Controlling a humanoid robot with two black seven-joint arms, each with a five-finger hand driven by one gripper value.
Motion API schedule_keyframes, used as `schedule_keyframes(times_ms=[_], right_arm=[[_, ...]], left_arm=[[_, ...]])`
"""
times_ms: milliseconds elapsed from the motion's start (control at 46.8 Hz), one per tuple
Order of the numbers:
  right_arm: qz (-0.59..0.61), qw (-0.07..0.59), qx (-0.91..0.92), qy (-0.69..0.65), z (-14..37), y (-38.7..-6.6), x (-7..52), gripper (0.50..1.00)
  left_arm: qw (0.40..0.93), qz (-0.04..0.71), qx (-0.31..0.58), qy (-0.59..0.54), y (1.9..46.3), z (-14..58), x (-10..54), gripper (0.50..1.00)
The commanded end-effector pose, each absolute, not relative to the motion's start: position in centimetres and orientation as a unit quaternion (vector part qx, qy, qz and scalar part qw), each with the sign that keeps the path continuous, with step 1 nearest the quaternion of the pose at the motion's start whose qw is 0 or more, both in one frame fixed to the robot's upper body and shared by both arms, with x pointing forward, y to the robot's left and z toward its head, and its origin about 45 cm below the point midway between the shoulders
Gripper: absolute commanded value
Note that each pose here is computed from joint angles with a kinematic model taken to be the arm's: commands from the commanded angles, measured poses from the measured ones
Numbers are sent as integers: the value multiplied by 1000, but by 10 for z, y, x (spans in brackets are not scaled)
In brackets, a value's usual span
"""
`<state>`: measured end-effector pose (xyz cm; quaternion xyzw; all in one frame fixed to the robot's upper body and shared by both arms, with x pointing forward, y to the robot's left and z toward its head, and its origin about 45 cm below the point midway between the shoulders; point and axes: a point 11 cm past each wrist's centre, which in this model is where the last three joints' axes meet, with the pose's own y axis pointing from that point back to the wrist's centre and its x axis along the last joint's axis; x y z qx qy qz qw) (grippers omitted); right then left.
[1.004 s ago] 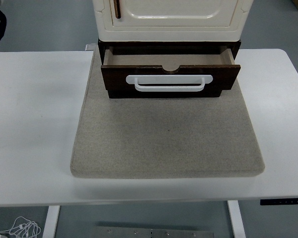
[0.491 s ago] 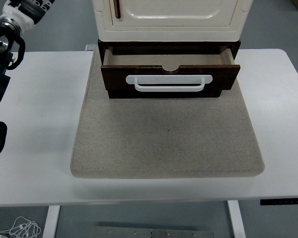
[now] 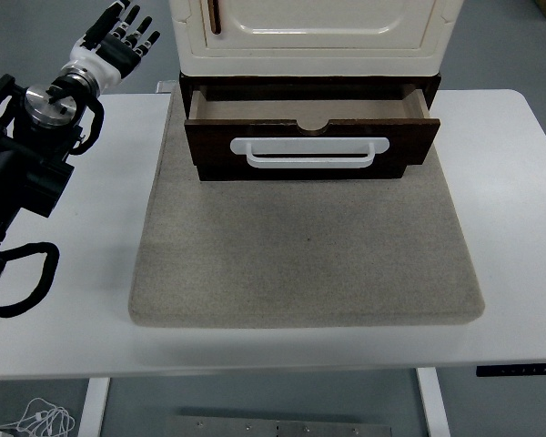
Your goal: Open the drawer under the combination cabinet
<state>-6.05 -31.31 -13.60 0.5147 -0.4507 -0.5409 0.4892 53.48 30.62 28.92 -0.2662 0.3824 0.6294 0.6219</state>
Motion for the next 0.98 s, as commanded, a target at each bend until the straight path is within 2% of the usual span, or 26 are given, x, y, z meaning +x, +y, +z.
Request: schedule_keyframes(times_ms=[0,962], right_arm=[[-542,490,513,-450,-136,-313,-63,926],[-541,492,509,-453,-136,-314,-64,926]], left_arm=[[623,629,-264,382,304,288,535,1000],[626,633,-253,378,284,268,531,1000]])
